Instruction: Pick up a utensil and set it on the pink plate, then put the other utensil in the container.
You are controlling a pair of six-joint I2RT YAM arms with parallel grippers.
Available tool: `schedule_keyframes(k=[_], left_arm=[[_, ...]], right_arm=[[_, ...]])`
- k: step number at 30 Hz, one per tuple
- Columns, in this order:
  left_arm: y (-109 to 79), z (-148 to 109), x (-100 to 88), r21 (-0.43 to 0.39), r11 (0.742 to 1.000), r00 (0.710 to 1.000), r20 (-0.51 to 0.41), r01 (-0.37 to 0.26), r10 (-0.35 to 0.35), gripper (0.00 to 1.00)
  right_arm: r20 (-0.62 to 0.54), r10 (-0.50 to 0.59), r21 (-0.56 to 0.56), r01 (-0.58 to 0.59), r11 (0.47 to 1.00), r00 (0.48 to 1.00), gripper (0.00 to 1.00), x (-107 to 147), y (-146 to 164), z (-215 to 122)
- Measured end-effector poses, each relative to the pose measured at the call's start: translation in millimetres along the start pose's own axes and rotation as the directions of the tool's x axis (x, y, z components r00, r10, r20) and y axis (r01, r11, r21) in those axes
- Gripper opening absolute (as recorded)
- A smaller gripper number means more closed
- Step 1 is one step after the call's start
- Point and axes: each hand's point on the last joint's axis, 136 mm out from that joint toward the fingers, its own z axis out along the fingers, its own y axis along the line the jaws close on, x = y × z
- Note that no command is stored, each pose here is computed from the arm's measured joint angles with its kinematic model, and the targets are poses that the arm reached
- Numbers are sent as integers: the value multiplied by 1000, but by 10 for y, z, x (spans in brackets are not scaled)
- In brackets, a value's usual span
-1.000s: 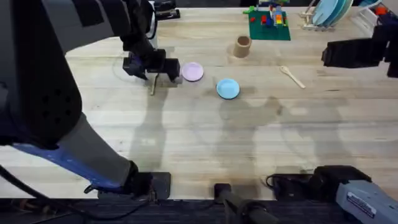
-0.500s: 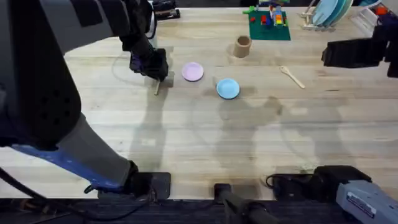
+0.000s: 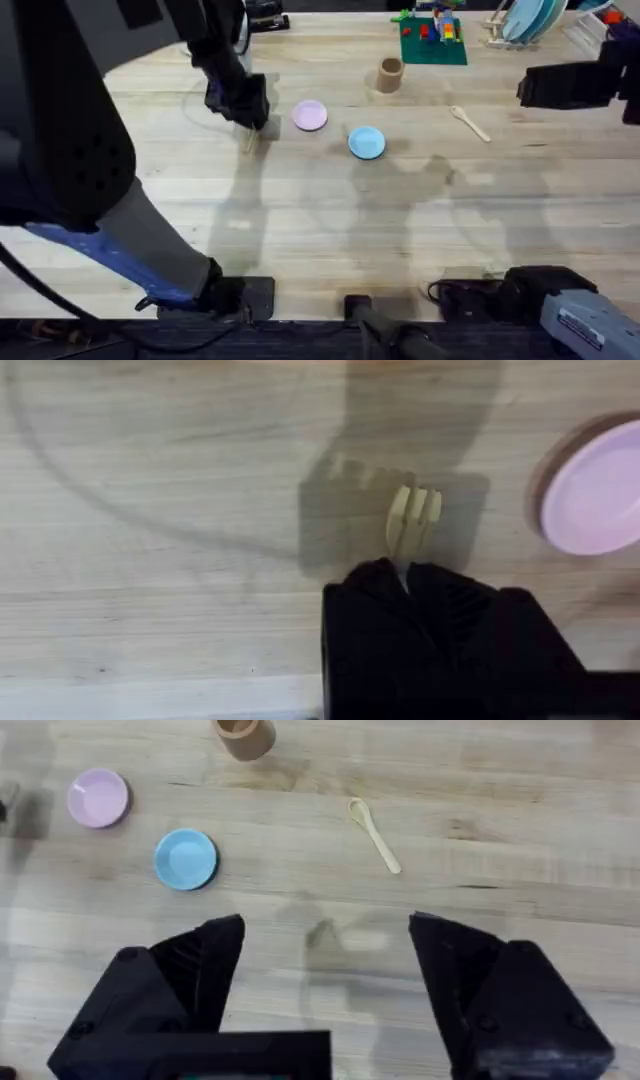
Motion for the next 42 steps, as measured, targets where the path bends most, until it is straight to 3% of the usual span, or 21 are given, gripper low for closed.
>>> schedule_keyframes(k=[5, 10, 19, 25, 33, 42], left_arm=[[-135, -294, -230, 35, 999, 998, 60, -24, 22, 42], [-394, -505, -290, 57, 994, 993, 81, -88, 83, 42], [-1081, -568, -258, 85, 962, 959, 135, -261, 248, 42], [-1447, -594, -306, 99, 934, 925, 209, -343, 318, 42], [-1504, -537, -329, 104, 934, 925, 211, -342, 315, 42], [-1464, -11, -319, 87, 942, 943, 101, -325, 316, 42]], right_arm=[[2, 0, 0, 0, 1000, 1000, 995, -5, 0, 0], [7, 0, 0, 0, 1000, 1000, 995, -18, -1, 0], [9, 0, 0, 0, 1000, 1000, 995, -21, -1, 0], [21, -1, 1, 1, 1000, 1000, 993, -51, -1, -1], [33, -2, 1, 2, 1000, 999, 993, -81, -2, -1], [33, -2, 1, 2, 1000, 999, 994, -81, -2, -1]])
